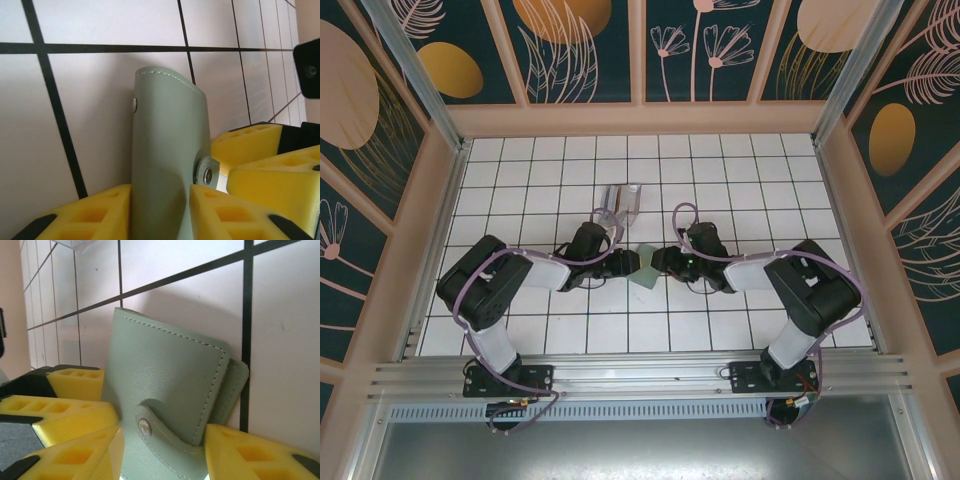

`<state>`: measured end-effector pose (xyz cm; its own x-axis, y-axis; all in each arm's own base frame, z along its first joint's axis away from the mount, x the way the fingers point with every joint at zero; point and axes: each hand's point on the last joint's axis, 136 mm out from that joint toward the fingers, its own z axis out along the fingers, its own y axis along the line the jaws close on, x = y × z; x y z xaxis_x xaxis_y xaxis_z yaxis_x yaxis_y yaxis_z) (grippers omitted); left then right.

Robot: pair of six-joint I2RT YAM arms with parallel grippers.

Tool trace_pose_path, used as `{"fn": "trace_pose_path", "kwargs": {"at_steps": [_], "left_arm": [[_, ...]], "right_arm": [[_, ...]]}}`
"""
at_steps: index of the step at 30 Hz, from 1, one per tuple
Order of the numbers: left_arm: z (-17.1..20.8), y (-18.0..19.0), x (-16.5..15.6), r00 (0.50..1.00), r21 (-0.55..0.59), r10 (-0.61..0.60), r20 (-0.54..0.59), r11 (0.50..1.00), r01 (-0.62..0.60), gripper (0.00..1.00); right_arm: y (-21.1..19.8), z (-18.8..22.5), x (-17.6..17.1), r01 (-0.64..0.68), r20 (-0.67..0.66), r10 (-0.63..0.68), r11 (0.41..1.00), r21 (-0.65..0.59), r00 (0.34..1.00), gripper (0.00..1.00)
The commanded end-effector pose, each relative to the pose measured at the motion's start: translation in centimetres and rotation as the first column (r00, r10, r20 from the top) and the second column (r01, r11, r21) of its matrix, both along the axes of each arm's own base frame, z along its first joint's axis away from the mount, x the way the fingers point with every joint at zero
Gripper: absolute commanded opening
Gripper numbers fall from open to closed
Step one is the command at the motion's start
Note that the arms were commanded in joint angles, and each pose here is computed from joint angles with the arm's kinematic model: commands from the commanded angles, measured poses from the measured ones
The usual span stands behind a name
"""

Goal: Put the credit cards into the card holder
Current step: Pick up the card holder from the center of the table, then open the button on the card holder.

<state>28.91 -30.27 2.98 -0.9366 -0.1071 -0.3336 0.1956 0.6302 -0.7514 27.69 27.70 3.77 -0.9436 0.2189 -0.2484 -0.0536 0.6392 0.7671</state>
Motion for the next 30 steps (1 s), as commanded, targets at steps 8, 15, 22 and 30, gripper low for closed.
{"fn": "trace_pose_path", "kwargs": {"at_steps": [8,15,22,30], "left_arm": [[1.1,0.1,-0.7,0.998,0.015,0.042,-0.051,0.999,-0.042,0.05],[4.1,0.0,0.1,0.995,-0.057,0.097,-0.019,0.994,-0.098,0.0],[4.9,-0.1,0.4,0.994,-0.091,0.11,-0.006,0.99,-0.11,0.0],[7.6,-1.3,-0.1,0.998,-0.209,0.064,0.027,0.976,-0.057,0.0]], "right_arm": [[0.1,0.8,1.1,0.004,0.097,-0.002,1.0,-0.015,0.995,0.45],[0.1,2.4,-0.4,-0.018,0.192,0.063,0.973,-0.229,0.979,0.46],[1.3,3.0,-0.4,-0.012,0.185,0.053,0.976,-0.217,0.981,0.42],[1.9,0.6,1.0,0.008,0.196,0.062,0.942,-0.334,0.979,0.41]]}}
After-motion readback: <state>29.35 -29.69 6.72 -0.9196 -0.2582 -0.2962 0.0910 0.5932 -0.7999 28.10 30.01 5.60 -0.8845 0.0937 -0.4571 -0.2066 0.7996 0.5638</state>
